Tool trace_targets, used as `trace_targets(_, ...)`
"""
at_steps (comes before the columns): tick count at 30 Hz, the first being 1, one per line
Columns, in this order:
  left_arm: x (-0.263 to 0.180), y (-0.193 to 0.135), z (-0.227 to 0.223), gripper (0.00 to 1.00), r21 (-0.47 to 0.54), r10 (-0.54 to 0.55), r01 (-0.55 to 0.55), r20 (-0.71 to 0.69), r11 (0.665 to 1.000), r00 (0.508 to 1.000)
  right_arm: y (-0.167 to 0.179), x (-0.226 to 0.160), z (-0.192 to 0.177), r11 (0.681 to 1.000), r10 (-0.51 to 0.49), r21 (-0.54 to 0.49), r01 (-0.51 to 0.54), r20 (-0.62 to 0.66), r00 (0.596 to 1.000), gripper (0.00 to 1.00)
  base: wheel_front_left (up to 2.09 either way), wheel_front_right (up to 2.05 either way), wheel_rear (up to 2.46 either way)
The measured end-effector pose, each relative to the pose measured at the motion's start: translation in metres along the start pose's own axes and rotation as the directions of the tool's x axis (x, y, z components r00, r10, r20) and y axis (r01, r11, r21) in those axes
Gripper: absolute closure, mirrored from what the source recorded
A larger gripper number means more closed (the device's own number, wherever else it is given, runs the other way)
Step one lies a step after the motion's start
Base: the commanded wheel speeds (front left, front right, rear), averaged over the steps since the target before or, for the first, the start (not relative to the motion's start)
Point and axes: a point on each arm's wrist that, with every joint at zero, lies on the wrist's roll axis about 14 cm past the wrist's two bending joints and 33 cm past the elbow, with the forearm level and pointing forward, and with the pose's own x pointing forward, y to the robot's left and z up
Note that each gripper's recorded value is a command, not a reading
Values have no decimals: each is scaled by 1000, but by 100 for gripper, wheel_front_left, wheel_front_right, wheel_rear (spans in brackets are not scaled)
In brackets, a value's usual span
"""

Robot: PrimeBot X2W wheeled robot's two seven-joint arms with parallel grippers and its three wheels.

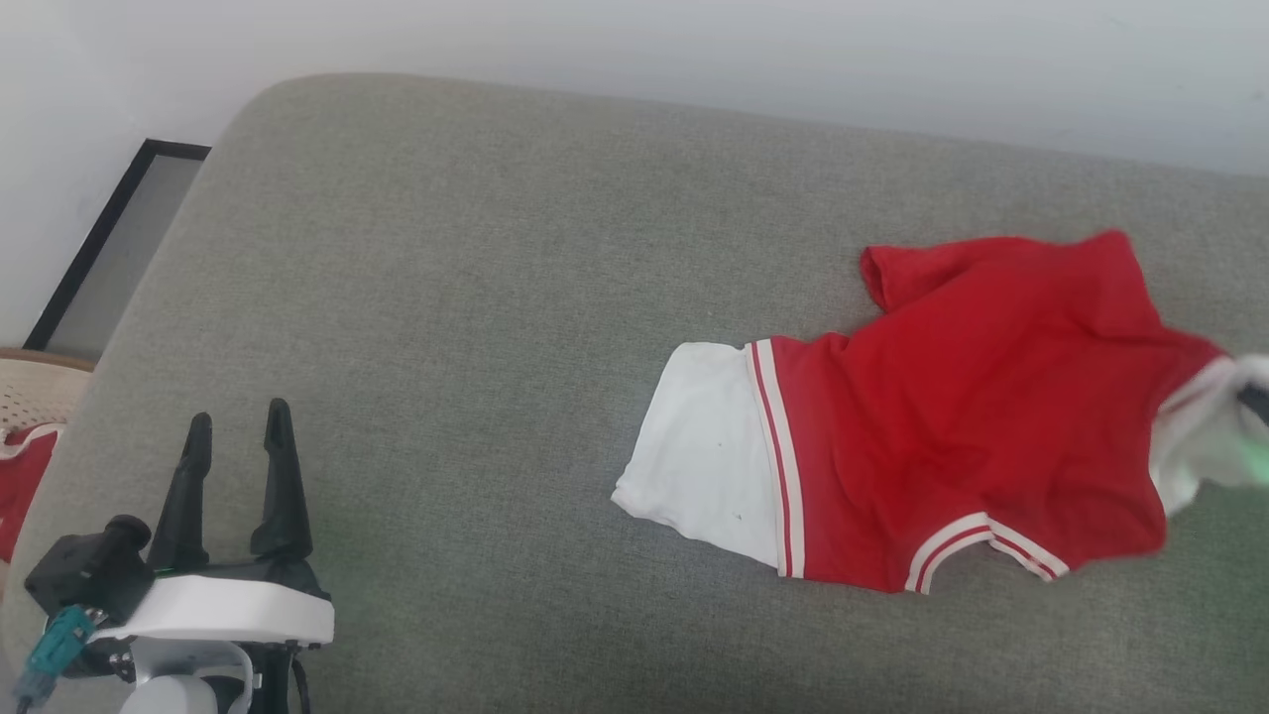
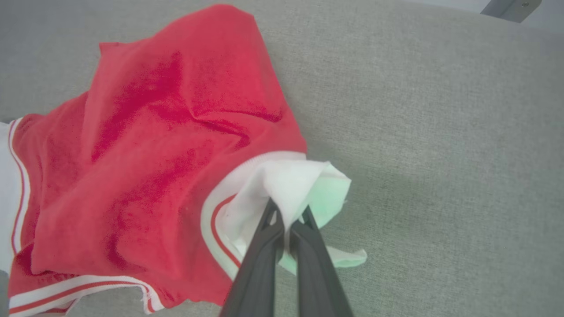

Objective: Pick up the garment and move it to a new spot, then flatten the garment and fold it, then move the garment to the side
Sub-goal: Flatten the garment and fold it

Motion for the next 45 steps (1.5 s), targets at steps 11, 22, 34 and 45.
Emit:
trace_targets(11,3,-7,-2,0,10,-35,35,-12,999,999,-31,18,-75,982,-81,162,99,-116,990,100,0,0,0)
trace_targets(22,12,-21,-7,0,13,-116,117,-42,993,992,-32,15,-72,982,-95,150,111,-113,989,0,0,0,0)
trace_targets(34,46,-77,-11,0,-32,-320,320,-174,947,931,-33,-30,0,990,-115,109,89,264,958,0,0,0,0)
trace_targets(45,53,-137,-55,0,-82,-450,464,-439,882,778,-29,-80,46,987,-159,79,142,650,743,0,0,0,0)
